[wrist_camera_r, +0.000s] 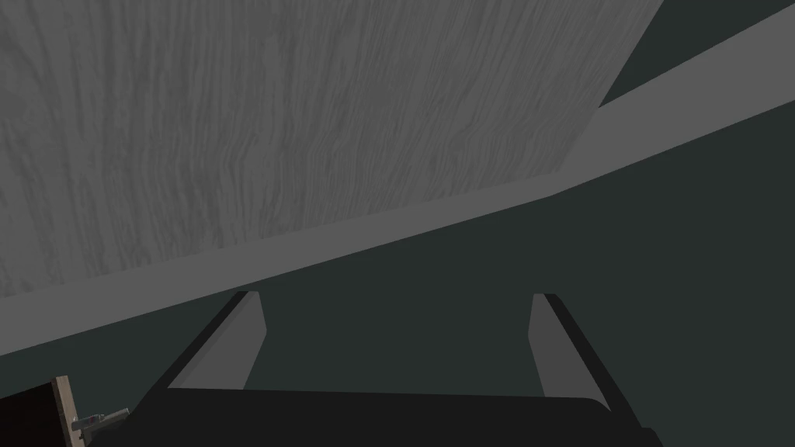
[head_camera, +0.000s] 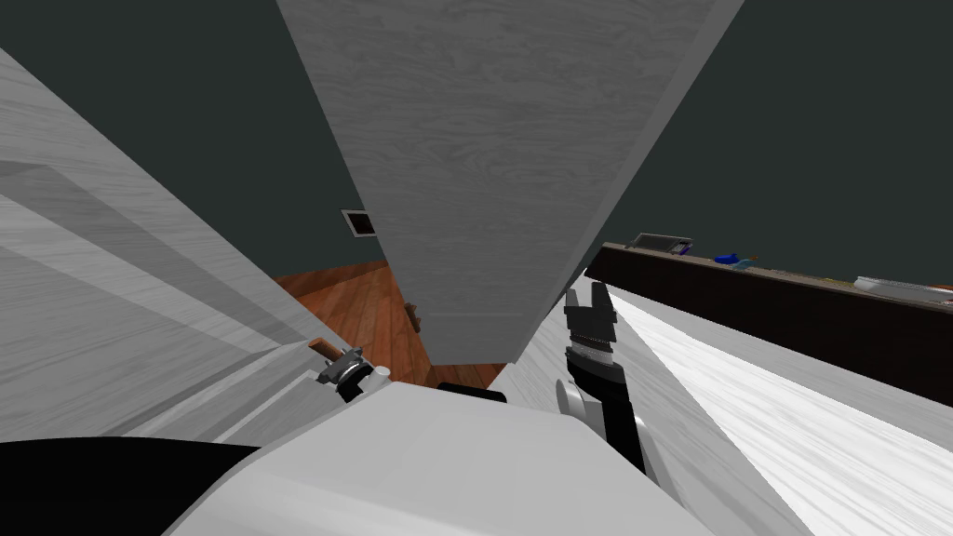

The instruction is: Push the door open

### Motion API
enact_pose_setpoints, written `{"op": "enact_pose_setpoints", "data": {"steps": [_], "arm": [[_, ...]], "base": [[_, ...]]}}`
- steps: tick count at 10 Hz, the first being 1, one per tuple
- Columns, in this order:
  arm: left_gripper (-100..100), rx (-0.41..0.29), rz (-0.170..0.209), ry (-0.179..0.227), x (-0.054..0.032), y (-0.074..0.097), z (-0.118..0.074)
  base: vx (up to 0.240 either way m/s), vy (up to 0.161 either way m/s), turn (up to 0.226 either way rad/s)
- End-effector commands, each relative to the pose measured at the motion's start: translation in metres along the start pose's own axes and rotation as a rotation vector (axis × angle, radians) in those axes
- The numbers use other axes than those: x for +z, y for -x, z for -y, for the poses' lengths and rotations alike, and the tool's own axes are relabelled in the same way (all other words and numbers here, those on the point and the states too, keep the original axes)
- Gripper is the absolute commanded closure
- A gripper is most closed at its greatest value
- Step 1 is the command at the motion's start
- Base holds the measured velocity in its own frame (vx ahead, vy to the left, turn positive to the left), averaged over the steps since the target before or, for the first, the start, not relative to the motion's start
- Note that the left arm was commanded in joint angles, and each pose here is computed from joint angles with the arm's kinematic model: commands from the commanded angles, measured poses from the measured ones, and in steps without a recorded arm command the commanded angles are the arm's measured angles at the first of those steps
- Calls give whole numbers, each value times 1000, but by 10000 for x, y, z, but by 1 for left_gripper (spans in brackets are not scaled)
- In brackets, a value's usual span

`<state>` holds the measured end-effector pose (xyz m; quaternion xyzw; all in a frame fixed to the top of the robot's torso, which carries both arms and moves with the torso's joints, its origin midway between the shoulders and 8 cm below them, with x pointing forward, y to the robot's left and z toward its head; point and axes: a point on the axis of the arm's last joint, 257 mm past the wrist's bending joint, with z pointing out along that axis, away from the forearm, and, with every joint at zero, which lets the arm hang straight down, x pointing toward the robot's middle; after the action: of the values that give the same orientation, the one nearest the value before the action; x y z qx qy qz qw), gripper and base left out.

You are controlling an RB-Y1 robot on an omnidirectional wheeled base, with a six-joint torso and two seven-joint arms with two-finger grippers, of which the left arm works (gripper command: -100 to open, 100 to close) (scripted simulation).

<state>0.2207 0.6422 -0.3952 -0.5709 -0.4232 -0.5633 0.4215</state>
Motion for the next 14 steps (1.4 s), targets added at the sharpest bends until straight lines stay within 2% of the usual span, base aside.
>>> {"op": "enact_pose_setpoints", "data": {"steps": [1,3,4,9,10,12,13,14], "arm": [[100,5,-17,-57,30,-53,206],[100,5,-21,-105,35,-63,351],[100,5,-21,-105,35,-63,351],[100,7,-25,-233,9,-73,717],[100,-4,-50,-234,60,-176,702],[100,7,-25,-233,9,-73,717],[100,8,-25,-258,-2,-73,783],[100,8,-25,-258,-2,-73,783]], "base": [[-12,129,-145],[-24,109,-120],[-9,59,-36],[-9,81,-116],[-17,67,-41],[-2,18,7],[-3,24,-73],[-7,25,-50]]}}
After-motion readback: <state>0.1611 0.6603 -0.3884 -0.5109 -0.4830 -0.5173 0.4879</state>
